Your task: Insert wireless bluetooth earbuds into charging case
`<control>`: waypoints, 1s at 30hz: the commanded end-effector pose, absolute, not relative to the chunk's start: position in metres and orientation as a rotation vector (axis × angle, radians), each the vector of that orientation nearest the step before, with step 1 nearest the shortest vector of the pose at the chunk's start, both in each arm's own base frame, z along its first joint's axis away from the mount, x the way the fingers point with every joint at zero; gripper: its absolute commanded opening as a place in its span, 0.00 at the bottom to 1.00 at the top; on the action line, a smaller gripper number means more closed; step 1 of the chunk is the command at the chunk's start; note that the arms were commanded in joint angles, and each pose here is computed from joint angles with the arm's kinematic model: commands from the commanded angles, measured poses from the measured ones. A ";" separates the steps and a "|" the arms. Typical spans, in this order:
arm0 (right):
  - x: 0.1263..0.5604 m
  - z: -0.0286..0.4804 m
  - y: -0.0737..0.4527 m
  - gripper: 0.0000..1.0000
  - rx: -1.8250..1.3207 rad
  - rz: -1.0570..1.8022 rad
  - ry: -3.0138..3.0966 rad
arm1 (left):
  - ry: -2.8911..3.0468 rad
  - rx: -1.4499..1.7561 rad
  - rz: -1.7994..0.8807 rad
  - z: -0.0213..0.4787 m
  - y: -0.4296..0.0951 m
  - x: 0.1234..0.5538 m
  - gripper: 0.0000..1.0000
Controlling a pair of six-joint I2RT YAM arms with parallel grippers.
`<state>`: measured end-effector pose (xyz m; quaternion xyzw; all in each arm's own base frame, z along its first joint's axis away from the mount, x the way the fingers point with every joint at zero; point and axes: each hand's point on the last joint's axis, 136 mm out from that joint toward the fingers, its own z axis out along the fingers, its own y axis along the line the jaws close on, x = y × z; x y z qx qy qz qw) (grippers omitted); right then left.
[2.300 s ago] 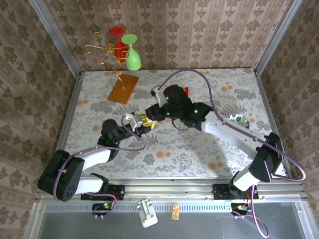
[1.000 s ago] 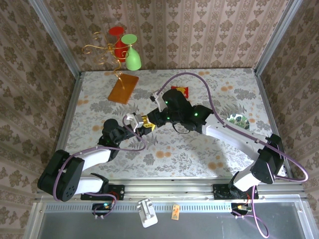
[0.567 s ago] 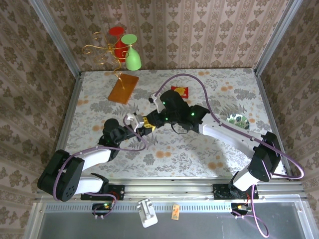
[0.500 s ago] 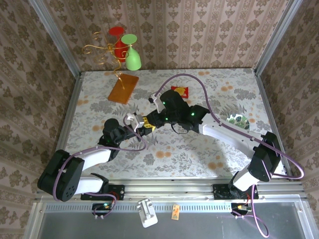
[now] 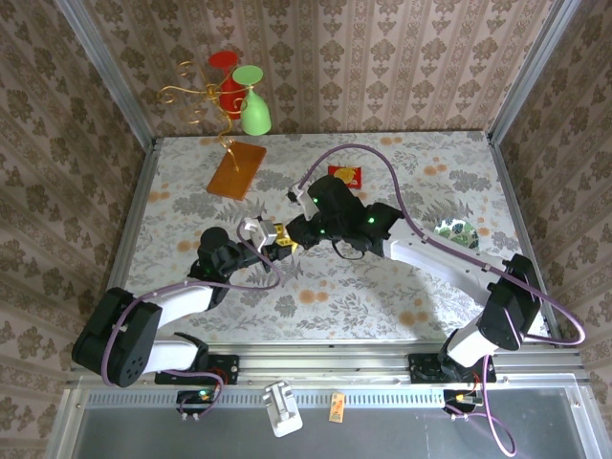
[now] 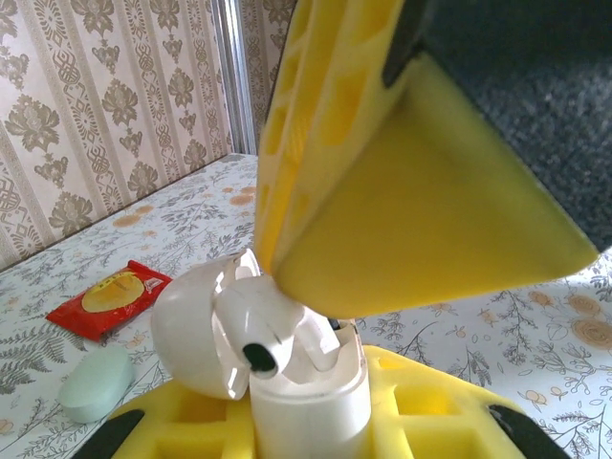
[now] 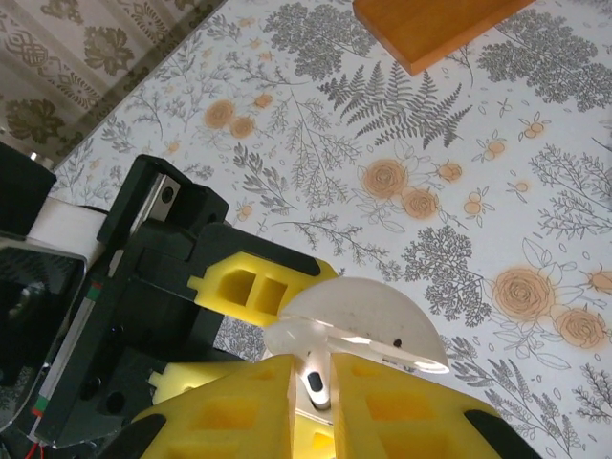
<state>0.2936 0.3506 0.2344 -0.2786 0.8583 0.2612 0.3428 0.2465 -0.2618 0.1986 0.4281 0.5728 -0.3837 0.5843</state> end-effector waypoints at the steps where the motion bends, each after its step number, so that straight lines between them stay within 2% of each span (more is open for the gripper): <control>1: 0.289 0.232 0.338 0.18 -0.740 0.609 2.246 | 1.234 0.998 -0.873 0.230 -0.263 0.248 0.09; 5: 0.290 0.231 0.337 0.15 -0.739 0.602 2.242 | 1.228 0.999 -0.875 0.231 -0.264 0.247 0.09; 14: 0.283 0.250 0.343 0.18 -0.745 0.696 2.169 | 1.236 0.997 -0.875 0.229 -0.262 0.248 0.09; 22: 0.287 0.271 0.349 0.31 -0.718 0.738 2.109 | 1.239 1.007 -0.866 0.224 -0.263 0.248 0.09; 30: 0.292 0.257 0.365 0.28 -0.755 0.758 2.173 | 1.237 1.009 -0.862 0.223 -0.262 0.248 0.09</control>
